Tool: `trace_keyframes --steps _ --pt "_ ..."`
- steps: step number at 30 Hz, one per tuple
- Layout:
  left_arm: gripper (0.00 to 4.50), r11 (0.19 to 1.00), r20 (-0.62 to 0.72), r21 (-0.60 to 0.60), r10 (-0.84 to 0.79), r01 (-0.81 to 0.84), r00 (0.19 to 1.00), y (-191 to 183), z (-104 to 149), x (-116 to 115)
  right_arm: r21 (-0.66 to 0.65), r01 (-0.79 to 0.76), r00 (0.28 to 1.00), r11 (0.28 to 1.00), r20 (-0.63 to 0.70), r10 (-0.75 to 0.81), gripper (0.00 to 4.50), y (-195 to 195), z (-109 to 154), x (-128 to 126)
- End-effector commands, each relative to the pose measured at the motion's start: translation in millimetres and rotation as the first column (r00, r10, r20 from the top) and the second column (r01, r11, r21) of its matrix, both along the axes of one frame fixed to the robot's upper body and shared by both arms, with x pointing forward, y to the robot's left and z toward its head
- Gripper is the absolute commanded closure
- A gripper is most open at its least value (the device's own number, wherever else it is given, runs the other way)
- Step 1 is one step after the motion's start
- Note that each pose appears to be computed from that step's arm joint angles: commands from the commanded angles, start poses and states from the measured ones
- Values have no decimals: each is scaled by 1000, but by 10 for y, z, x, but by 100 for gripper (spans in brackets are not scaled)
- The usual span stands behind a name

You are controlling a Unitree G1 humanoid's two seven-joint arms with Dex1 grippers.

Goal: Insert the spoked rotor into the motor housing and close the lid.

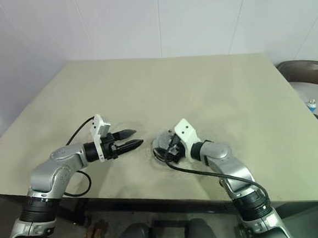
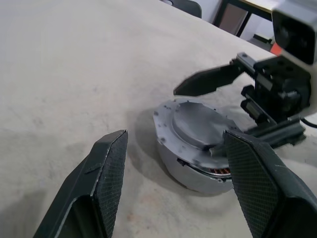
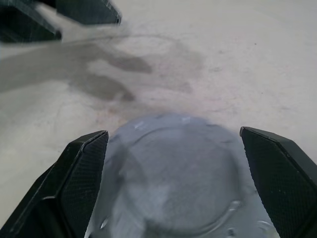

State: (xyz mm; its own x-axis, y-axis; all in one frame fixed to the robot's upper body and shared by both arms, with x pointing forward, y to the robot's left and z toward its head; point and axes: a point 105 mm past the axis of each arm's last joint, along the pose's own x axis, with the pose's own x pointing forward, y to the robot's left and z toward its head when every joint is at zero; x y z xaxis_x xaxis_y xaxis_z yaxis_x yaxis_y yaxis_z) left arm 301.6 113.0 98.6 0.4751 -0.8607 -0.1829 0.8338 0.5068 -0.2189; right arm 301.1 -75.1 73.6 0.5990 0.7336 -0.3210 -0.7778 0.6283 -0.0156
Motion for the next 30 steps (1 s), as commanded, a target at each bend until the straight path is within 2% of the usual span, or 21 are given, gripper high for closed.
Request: trace_keyframes --steps 1,7,14,30 --pt "125 1000 40 1 -14 14 999 -30 71 -1 55 -54 998 997 46 51 4 51 243 -43" --pt "125 1000 40 1 -17 17 999 -29 77 6 22 -47 998 999 42 46 4 -7 222 -64" --pt "125 1000 38 1 -20 20 999 -33 75 -10 -41 3 1000 999 11 -2 4 -85 -21 -69" --pt "125 1000 35 5 -18 18 999 -35 65 -17 -41 -15 1000 999 24 16 4 -9 -17 -65"
